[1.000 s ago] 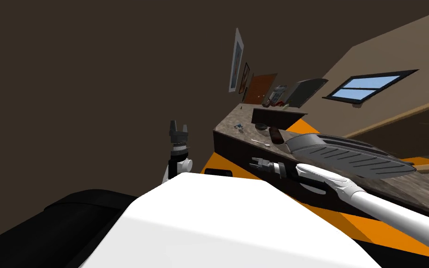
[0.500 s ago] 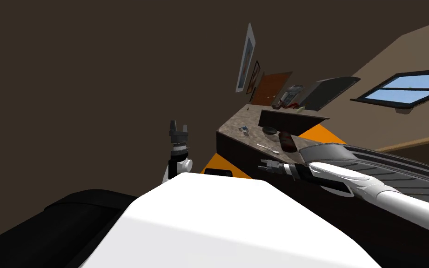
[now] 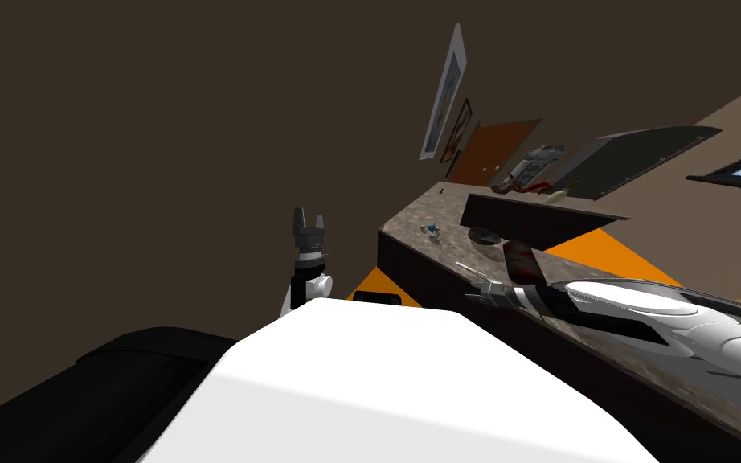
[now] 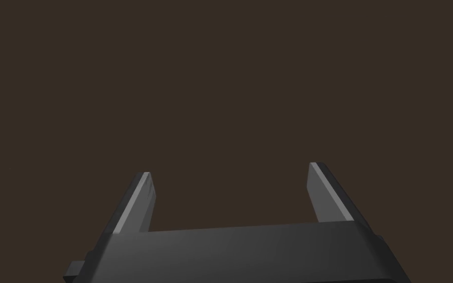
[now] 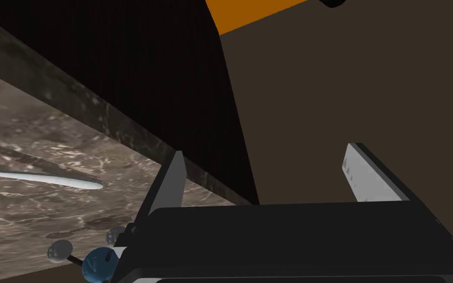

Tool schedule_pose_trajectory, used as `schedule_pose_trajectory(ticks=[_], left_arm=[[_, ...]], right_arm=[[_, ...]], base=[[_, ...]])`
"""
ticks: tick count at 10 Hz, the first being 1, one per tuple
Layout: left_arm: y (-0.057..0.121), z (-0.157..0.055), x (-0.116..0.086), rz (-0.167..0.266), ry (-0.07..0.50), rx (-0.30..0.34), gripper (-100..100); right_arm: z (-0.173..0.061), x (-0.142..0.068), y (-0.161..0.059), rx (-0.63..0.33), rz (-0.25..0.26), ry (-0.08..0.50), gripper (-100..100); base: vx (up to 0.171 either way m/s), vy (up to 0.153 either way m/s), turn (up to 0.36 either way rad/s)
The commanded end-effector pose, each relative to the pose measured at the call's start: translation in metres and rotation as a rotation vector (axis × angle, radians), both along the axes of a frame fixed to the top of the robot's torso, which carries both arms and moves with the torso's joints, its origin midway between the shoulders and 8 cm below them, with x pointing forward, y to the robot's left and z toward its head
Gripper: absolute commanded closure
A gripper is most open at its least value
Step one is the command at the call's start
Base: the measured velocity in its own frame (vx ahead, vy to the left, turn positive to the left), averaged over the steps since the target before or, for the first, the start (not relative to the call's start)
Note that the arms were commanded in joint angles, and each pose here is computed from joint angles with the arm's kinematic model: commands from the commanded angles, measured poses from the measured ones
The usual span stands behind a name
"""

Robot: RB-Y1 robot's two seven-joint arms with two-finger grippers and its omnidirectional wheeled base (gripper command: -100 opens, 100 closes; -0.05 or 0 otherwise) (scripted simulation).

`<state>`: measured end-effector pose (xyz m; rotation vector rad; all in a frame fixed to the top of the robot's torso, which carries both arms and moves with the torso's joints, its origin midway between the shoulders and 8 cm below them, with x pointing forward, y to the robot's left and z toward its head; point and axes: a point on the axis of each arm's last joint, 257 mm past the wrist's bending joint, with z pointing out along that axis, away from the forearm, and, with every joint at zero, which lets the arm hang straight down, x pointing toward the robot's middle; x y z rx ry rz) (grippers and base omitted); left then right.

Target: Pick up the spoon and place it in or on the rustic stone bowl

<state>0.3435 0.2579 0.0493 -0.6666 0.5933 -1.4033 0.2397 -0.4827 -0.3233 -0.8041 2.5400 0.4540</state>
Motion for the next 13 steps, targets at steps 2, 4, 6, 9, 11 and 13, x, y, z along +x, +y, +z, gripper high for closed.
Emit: schedule_pose_trajectory(ticks=[2,4,6,9,11,13], left_arm=[[0.000,0.000,0.000,0.000,0.000,0.000,0],[0.000,0.000,0.000,0.000,0.000,0.000,0],[0.000,0.000,0.000,0.000,0.000,0.000,0],[0.000,0.000,0.000,0.000,0.000,0.000,0],[0.000,0.000,0.000,0.000,0.000,0.000,0],[0.000,0.000,0.000,0.000,0.000,0.000,0]], right_arm=[[0.007,-0.018,-0.050,-0.116,-0.030,0.068,-100],[0.009,-0.036,-0.078,-0.175,-0.056,0.121,-100],[0.002,-0.065,-0.096,-0.209,-0.085,0.193,-100],[0.000,-0.064,-0.097,-0.207,-0.087,0.196,0],[-0.016,-0.071,-0.096,-0.206,-0.098,0.193,-100],[-0.014,-0.067,-0.096,-0.206,-0.096,0.193,100]], base=[[0.136,-0.088,0.304],[0.139,-0.128,0.261],[0.112,-0.095,0.202],[0.043,-0.046,0.059],[0.008,0.004,0.064],[0.000,0.000,0.000]])
